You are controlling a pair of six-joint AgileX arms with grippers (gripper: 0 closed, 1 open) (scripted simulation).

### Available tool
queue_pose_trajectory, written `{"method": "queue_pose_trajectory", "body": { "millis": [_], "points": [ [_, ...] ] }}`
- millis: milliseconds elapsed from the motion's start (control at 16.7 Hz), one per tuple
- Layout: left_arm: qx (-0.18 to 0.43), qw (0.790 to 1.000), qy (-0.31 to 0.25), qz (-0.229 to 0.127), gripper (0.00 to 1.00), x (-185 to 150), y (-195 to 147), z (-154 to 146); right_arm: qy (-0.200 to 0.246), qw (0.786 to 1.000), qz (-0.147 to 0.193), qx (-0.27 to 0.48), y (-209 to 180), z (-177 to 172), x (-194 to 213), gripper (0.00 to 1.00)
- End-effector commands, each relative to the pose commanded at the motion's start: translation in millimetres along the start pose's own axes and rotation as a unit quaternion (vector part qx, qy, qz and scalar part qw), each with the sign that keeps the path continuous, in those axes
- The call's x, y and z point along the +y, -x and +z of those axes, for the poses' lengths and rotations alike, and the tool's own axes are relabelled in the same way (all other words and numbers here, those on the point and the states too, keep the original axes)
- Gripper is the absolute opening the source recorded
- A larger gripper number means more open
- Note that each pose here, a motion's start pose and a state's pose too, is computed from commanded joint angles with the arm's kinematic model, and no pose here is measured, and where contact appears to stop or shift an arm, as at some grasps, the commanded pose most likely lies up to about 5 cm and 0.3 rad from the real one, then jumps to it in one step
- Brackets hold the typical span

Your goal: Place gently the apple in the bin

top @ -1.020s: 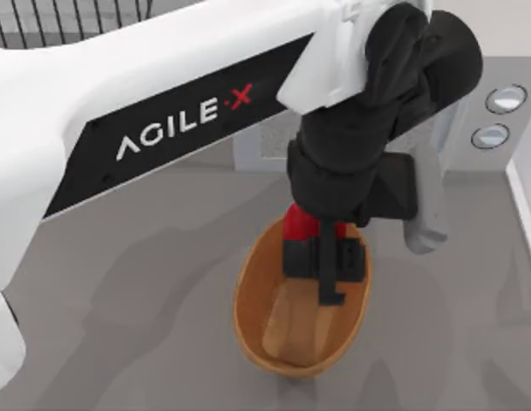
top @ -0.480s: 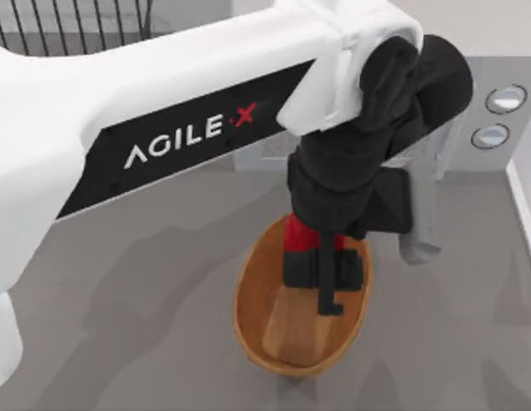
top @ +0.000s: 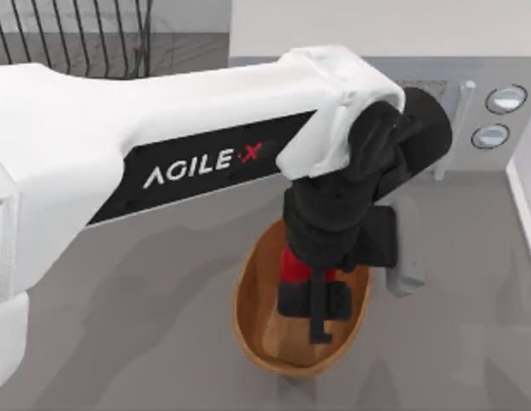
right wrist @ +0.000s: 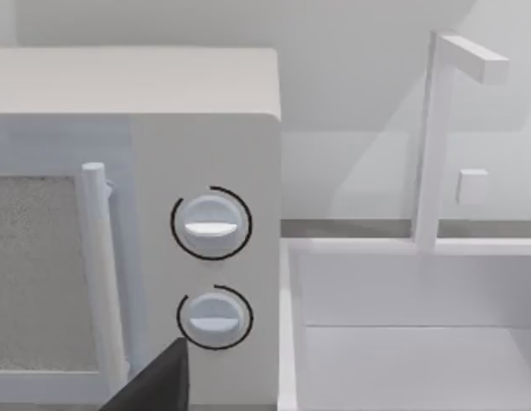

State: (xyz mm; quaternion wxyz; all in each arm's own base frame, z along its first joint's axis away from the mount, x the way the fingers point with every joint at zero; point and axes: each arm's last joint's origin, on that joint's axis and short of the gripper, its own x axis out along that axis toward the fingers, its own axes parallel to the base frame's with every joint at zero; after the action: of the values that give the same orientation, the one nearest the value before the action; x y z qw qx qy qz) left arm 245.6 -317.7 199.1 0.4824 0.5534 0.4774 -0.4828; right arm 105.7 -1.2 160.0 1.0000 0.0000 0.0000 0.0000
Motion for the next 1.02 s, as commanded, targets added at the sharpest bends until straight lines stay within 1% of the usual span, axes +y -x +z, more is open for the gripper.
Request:
{"method": "queue_pose_trajectory", "body": {
  "millis": [120, 900, 960, 1020],
  "points": [
    [0.000, 1.000, 0.000, 0.000, 0.00, 0.0, 0.0, 0.0, 0.000, 1.000, 0.000, 0.000, 0.0, 0.0, 0.0, 1.00],
    [0.000, 1.000, 0.000, 0.000, 0.98, 0.0, 0.0, 0.0, 0.000, 1.000, 0.000, 0.000, 0.0, 0.0, 0.0, 1.00],
    [0.000, 1.000, 0.000, 0.000, 1.00, 0.0, 0.0, 0.0, 0.000, 1.000, 0.000, 0.000, 0.0, 0.0, 0.0, 1.00],
    [0.000, 1.000, 0.000, 0.000, 1.00, 0.0, 0.0, 0.0, 0.000, 1.000, 0.000, 0.000, 0.0, 0.0, 0.0, 1.00]
  ]
}}
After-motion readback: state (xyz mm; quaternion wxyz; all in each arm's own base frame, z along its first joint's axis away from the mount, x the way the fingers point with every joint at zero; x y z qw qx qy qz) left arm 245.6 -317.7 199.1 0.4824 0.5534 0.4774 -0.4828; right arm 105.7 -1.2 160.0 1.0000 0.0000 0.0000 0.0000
